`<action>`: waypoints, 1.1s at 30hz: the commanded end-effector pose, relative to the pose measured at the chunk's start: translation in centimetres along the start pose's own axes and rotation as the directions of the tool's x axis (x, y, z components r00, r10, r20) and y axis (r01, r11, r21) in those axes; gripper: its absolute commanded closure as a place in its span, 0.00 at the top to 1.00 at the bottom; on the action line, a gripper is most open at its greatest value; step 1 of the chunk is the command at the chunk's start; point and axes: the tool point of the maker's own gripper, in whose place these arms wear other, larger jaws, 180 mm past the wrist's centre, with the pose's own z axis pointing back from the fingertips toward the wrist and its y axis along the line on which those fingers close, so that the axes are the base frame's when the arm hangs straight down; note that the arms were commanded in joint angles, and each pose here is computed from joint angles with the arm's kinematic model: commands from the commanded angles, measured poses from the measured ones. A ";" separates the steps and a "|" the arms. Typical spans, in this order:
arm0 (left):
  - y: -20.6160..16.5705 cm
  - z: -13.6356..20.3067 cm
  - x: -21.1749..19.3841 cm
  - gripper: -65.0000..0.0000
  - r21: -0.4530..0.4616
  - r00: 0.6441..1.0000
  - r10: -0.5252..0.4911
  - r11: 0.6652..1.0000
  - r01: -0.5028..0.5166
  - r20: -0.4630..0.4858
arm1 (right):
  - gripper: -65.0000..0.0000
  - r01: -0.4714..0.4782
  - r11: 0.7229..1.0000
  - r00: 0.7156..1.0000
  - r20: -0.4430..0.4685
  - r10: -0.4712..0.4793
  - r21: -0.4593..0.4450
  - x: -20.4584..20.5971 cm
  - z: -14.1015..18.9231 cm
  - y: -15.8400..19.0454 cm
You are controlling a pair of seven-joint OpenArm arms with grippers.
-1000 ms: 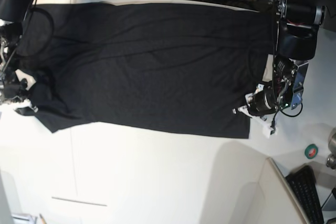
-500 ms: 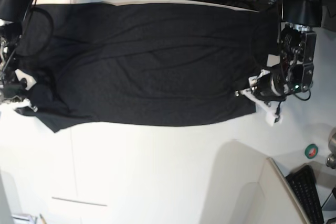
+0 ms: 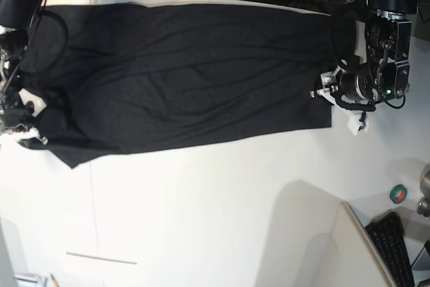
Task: Layout the t-shirt on the table in an organized manner, then fold the t-shirt properly
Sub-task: 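Fold the shirt lengthwise with both grippers toward the collar edge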
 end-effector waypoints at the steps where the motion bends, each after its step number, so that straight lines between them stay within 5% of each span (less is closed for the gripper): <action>1: 0.2 0.7 1.3 0.57 0.000 0.999 -0.011 1.000 0.011 0.036 | 0.00 -0.009 1.000 0.998 0.067 0.008 0.013 2.6 0.1 0.3; 4: -0.2 1.0 1.8 0.78 -0.007 0.999 -0.016 1.000 0.017 0.051 | 0.00 -0.009 1.000 0.998 0.066 0.008 0.012 2.5 0.1 0.3; 6: -0.9 1.8 2.9 0.80 -0.017 0.995 -0.035 0.999 0.037 0.091 | 0.00 -0.009 1.000 0.998 0.066 0.008 0.012 2.5 0.1 0.3; 11: 1.1 4.0 7.5 0.80 -0.006 0.975 0.048 0.999 -0.048 0.215 | 0.00 -0.019 1.000 0.997 0.070 0.019 0.004 2.9 0.2 -0.2; 16: 1.9 1.5 9.4 0.79 -0.004 0.982 0.108 0.994 -0.109 0.154 | 0.00 -0.020 1.000 0.997 0.071 0.019 0.006 3.0 0.2 -0.1; 30: 1.8 -3.8 8.4 0.79 0.058 0.993 0.058 0.996 -0.064 0.100 | 0.00 -0.020 1.000 0.997 0.069 0.020 0.005 2.9 0.2 -0.2; 33: 1.9 -3.9 8.0 0.62 0.060 0.994 0.059 0.996 -0.064 0.093 | 0.00 -0.020 1.000 0.997 0.069 0.020 0.005 2.9 0.2 -0.2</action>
